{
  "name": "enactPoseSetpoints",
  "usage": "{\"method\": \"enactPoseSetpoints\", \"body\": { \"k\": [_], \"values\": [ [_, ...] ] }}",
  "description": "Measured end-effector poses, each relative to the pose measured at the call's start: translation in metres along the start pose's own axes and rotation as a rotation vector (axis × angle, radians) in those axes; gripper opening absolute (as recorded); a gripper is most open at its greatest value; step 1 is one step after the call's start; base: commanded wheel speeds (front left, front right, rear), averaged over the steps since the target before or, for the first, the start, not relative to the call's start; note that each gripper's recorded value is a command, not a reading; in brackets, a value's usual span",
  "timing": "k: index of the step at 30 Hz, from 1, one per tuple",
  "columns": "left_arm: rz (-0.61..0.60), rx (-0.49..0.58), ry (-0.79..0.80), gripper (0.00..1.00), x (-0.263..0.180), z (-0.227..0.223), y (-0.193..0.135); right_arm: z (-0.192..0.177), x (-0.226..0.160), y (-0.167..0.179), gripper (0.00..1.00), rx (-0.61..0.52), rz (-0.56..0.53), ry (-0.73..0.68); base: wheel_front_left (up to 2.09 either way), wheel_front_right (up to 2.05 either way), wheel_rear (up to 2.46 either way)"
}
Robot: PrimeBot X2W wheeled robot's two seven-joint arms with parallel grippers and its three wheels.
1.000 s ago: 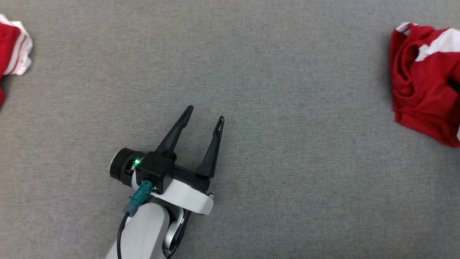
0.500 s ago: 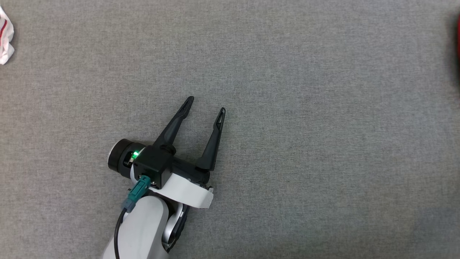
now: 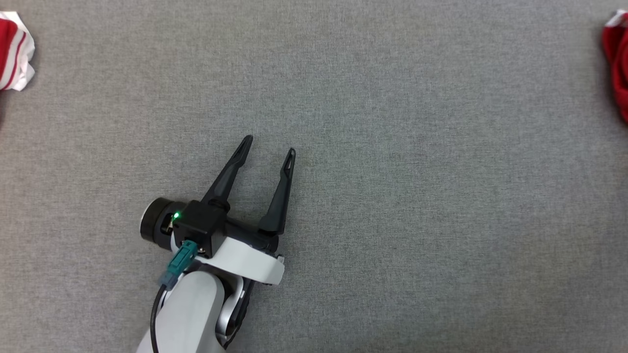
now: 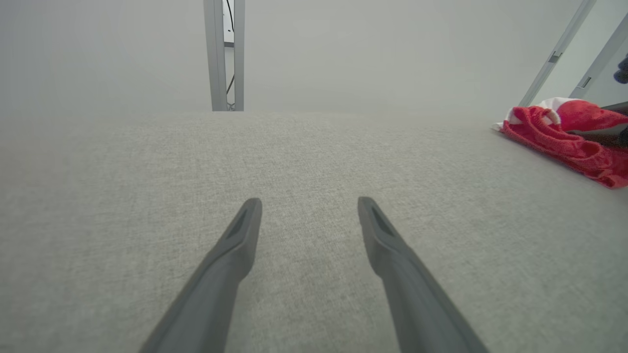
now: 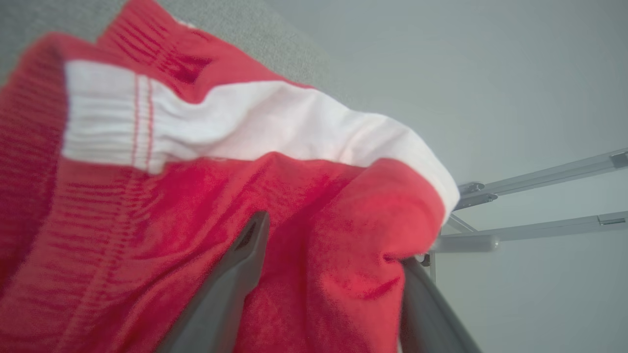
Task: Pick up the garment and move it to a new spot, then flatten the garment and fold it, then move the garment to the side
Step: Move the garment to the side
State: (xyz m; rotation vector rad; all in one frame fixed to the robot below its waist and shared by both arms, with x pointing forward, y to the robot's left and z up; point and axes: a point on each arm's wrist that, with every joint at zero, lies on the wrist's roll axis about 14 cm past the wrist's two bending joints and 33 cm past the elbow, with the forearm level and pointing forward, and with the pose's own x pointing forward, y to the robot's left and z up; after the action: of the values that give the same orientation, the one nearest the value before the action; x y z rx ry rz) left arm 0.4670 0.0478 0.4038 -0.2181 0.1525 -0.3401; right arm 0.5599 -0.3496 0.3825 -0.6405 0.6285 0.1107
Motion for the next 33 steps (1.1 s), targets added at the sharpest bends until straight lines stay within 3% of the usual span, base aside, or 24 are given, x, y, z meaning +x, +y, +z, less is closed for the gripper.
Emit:
{"method": "enactPoseSetpoints", "body": {
  "k": [10, 17, 23, 26, 33],
  "values": [
    [0.031, 0.003, -0.042, 1.0, -0.014, 0.022, 0.004, 0.047, -0.017, -0.048, 1.0, -0.087, -0.1, -0.053, 0.0, 0.0, 0.0],
    [0.072, 0.01, -0.073, 1.0, -0.03, 0.038, 0.009, 0.099, -0.025, -0.013, 1.0, -0.004, -0.048, -0.229, 0.0, 0.0, 0.0],
    [0.133, 0.019, -0.136, 1.0, -0.048, 0.063, 0.02, 0.147, -0.051, 0.028, 1.0, 0.2, 0.024, -0.418, 0.0, 0.0, 0.0],
    [0.182, 0.007, -0.185, 1.0, -0.06, 0.081, 0.03, 0.183, -0.078, 0.027, 1.0, 0.336, 0.037, -0.578, 0.0, 0.0, 0.0],
    [0.267, 0.006, -0.272, 1.0, -0.093, 0.111, 0.048, 0.19, -0.136, 0.062, 1.0, 0.586, 0.082, -0.767, 0.0, 0.0, 0.0]
  ]
}}
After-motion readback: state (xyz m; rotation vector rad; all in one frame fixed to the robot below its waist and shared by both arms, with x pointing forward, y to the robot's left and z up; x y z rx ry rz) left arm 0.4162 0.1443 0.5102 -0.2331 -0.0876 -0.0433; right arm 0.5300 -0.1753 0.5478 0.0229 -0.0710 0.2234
